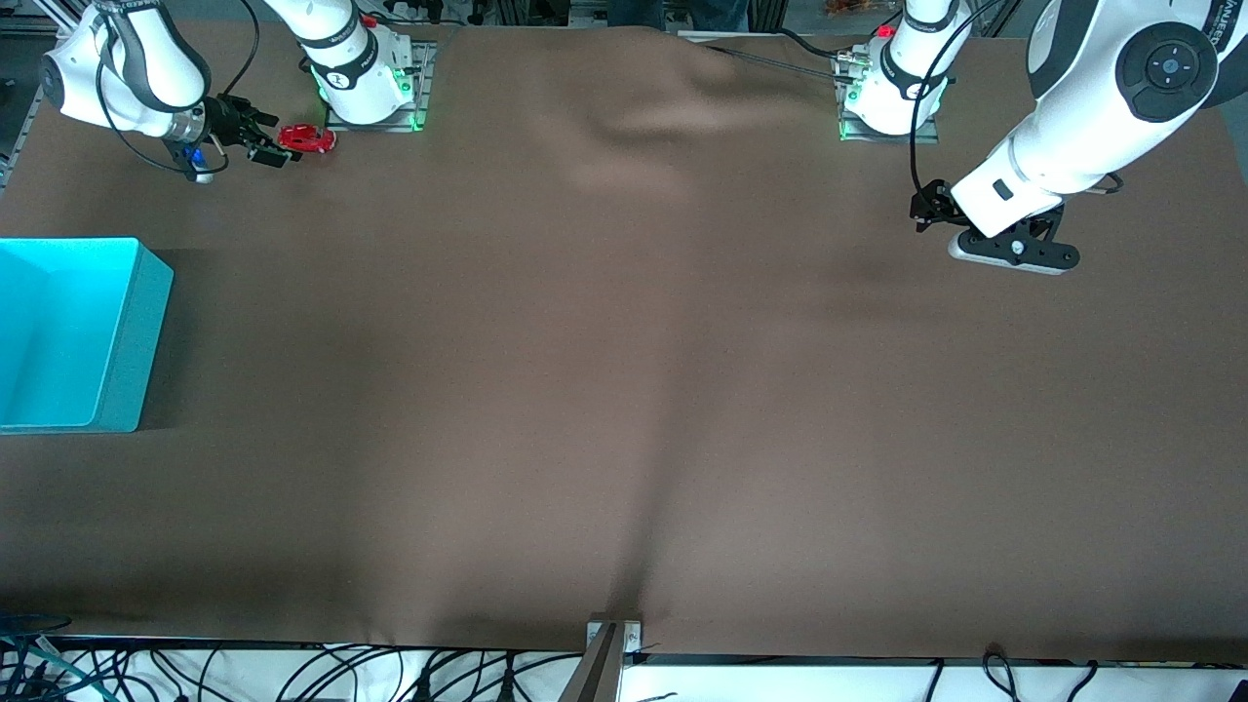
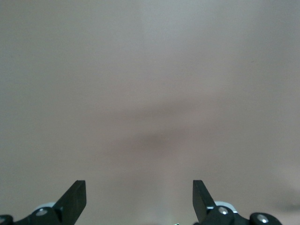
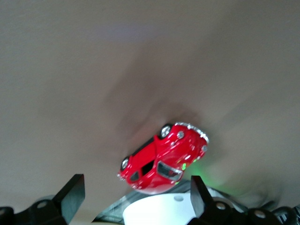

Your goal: Wind red beetle toy and store in blue box

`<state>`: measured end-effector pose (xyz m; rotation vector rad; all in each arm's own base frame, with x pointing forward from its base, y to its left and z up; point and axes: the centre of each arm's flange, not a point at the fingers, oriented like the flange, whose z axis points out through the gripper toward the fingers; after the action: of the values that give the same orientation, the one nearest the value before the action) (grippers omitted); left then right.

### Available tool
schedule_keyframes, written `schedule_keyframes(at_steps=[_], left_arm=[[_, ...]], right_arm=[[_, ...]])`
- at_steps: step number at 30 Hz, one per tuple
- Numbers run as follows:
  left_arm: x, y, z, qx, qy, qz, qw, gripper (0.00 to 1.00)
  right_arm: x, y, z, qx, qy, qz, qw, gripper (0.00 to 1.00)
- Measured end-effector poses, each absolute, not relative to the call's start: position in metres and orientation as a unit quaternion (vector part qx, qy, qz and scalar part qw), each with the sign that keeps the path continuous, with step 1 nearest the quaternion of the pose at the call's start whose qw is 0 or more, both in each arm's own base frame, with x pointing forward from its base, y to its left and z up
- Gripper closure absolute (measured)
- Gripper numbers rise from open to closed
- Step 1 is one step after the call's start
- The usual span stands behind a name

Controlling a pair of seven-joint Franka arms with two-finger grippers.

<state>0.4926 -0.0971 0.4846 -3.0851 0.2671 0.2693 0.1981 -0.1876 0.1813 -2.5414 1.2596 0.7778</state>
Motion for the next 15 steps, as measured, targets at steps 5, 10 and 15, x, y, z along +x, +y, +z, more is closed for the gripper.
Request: schedule_keyframes(at_steps=[5, 10, 15], left_arm=[[0.498, -0.095, 0.491, -0.993, 0.082, 0.079, 0.015, 0.0], [0.506, -0.089, 0.496, -0.994, 0.074, 0.073, 0.013, 0.0], [0.515, -0.079, 0.5, -0.996, 0.063, 0.068, 0.011, 0.0]], right_arm=[[0.189, -0.195, 0.169, -0.857, 0.431, 0.267, 0.094, 0.0], [0.183, -0.199, 0.165, -0.851, 0.44, 0.271, 0.093, 0.0], [0.178, -0.203, 0.164, -0.847, 0.448, 0.27, 0.096, 0.0]])
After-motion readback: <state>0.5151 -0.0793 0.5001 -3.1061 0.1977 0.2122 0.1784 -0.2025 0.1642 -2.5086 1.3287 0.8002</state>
